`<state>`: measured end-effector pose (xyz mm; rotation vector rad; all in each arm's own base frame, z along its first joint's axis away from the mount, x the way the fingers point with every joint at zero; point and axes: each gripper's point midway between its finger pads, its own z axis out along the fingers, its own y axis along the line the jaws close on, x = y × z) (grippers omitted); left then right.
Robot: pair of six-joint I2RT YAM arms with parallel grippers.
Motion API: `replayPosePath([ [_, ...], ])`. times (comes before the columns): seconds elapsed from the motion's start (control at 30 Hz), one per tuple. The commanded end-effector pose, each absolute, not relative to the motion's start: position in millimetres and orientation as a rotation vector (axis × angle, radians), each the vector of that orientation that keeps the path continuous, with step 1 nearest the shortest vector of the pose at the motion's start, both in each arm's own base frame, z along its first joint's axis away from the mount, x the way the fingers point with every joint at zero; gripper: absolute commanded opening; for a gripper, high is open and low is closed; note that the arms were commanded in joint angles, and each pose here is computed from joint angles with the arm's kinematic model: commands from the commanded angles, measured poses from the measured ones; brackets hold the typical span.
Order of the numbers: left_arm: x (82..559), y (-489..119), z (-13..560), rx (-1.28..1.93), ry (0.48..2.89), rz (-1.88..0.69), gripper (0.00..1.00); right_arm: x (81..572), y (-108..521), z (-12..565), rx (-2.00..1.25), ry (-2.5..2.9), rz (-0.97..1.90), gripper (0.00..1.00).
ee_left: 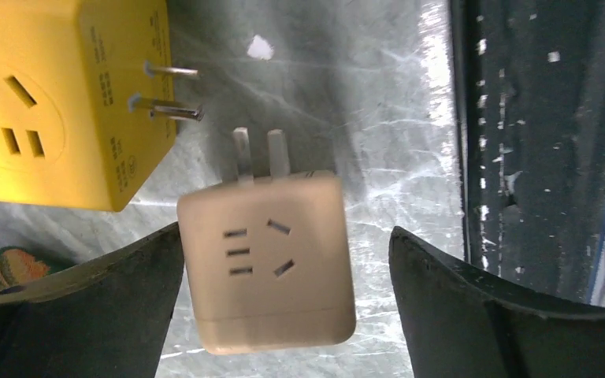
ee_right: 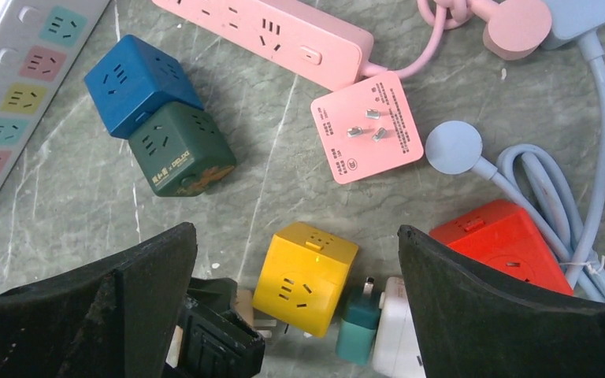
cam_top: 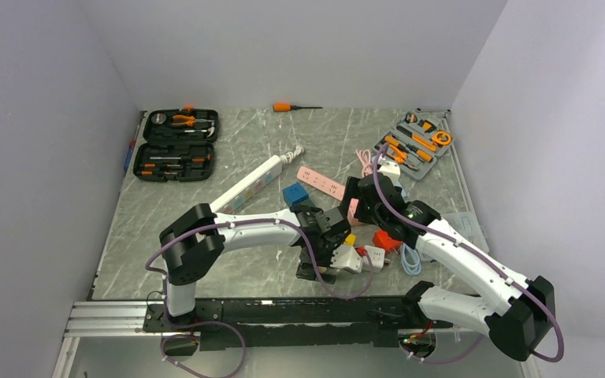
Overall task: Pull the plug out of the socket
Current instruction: Place the plug at the center of the board.
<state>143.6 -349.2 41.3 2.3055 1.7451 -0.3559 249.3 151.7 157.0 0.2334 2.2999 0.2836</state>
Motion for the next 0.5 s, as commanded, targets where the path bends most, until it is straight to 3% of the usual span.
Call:
replayPosePath([
  [0.0, 131, -375, 91, 2.213, 1.652, -0.597, 0.99, 259, 157, 174, 0.213, 2.267, 0.297, 1.00],
  [0.17, 146, -357, 163, 2.098, 1.688, -0.672, 0.99, 266, 162, 184, 0.161, 2.248, 0.297, 1.00],
  [0.33, 170, -299, 238, 1.898, 1.795, -0.820, 0.99, 278, 178, 196, 0.083, 2.230, 0.331, 1.00],
  [0.47, 194, -255, 292, 1.648, 1.805, -0.916, 0.99, 298, 199, 173, 0.031, 2.302, 0.302, 0.99],
])
